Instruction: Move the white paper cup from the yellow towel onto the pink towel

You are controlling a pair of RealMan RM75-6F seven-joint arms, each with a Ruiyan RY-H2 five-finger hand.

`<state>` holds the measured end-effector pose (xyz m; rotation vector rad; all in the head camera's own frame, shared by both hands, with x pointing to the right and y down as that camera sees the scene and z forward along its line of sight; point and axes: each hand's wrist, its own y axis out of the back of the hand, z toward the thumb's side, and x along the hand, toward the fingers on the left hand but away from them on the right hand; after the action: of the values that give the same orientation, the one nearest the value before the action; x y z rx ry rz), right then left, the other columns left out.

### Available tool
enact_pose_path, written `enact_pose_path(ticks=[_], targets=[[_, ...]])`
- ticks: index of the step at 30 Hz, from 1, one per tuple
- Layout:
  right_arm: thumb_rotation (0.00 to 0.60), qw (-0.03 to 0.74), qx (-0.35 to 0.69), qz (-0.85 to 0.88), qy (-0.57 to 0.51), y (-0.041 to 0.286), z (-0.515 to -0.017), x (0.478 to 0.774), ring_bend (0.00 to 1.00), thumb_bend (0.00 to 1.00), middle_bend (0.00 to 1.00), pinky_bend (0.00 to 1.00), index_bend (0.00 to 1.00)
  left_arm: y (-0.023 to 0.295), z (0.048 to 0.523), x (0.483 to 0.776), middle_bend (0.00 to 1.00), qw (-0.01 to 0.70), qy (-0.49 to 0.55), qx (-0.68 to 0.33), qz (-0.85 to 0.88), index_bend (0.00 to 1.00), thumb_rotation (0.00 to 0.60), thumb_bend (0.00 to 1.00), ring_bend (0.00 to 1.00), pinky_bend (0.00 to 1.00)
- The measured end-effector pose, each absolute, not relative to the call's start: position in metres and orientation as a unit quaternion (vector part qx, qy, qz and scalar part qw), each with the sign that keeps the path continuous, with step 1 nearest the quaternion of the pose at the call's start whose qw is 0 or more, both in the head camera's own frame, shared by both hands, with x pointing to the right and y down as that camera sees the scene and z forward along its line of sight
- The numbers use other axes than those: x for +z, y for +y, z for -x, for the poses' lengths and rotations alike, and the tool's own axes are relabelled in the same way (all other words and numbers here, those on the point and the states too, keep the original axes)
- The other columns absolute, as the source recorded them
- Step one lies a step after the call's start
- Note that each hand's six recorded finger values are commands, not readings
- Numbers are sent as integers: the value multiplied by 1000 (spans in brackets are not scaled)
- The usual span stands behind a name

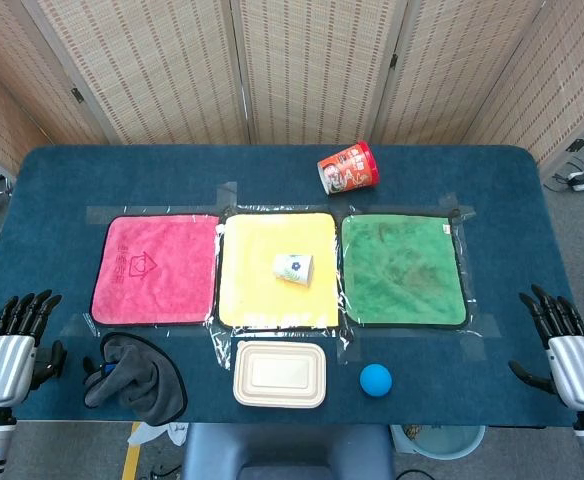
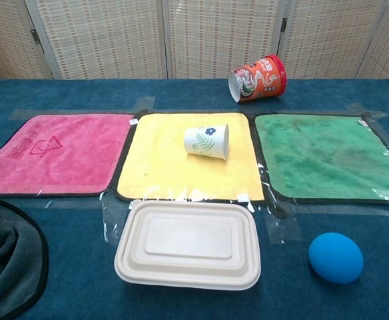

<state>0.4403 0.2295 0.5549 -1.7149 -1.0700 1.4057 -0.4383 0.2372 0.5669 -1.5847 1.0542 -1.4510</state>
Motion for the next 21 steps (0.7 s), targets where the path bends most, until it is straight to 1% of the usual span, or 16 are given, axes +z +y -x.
enact_pose_path(ticks=[10, 21], targets=[[600, 333, 537, 660, -407, 228, -438, 558, 67, 234, 23, 8, 0, 240, 441, 568, 109, 363, 412, -568, 613, 157, 600, 580, 108, 0], [600, 339, 525, 677, -389, 219, -425, 566, 67, 235, 23, 9, 0, 241, 444, 567, 109, 360, 413, -570, 612, 169, 600, 580, 115, 0]])
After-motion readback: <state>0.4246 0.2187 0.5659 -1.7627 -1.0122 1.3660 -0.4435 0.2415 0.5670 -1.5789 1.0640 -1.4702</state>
